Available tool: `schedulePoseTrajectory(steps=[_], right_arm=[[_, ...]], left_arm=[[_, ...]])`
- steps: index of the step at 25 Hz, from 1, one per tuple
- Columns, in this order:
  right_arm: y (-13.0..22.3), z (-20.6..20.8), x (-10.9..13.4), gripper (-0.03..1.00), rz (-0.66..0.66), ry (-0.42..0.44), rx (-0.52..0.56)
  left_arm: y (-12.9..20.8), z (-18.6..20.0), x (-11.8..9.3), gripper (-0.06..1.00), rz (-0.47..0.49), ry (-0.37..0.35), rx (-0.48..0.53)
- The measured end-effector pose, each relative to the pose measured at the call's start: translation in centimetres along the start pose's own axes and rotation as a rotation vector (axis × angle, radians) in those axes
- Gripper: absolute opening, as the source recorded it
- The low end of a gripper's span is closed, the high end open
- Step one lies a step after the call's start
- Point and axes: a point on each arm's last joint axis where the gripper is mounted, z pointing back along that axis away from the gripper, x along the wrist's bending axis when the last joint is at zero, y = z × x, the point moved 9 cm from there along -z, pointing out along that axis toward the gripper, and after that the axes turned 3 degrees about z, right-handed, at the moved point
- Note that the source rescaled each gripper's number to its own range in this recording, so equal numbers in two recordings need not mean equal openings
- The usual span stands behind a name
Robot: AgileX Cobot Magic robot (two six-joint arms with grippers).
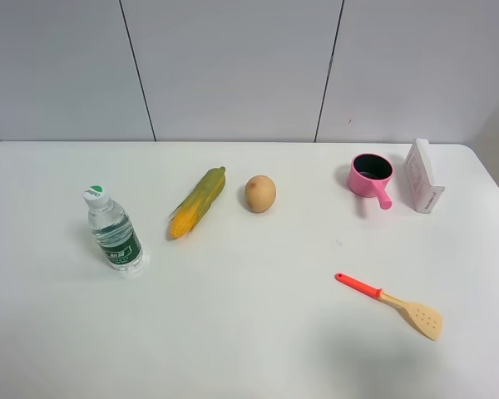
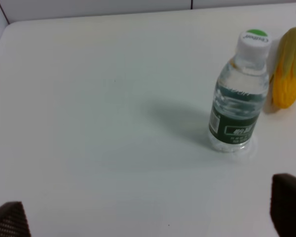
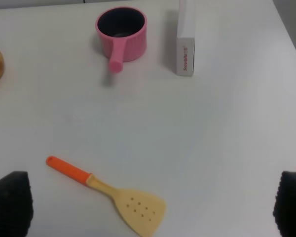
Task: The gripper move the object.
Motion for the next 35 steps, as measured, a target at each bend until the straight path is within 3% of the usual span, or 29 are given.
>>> schedulePoseTrajectory(steps=[35], right_arm=[[0.15, -0.24, -0.30, 0.98, 0.011, 0.017, 0.002]], left_arm=[[0.00, 0.00, 0.00, 1.00, 0.000, 0.000, 0.000]])
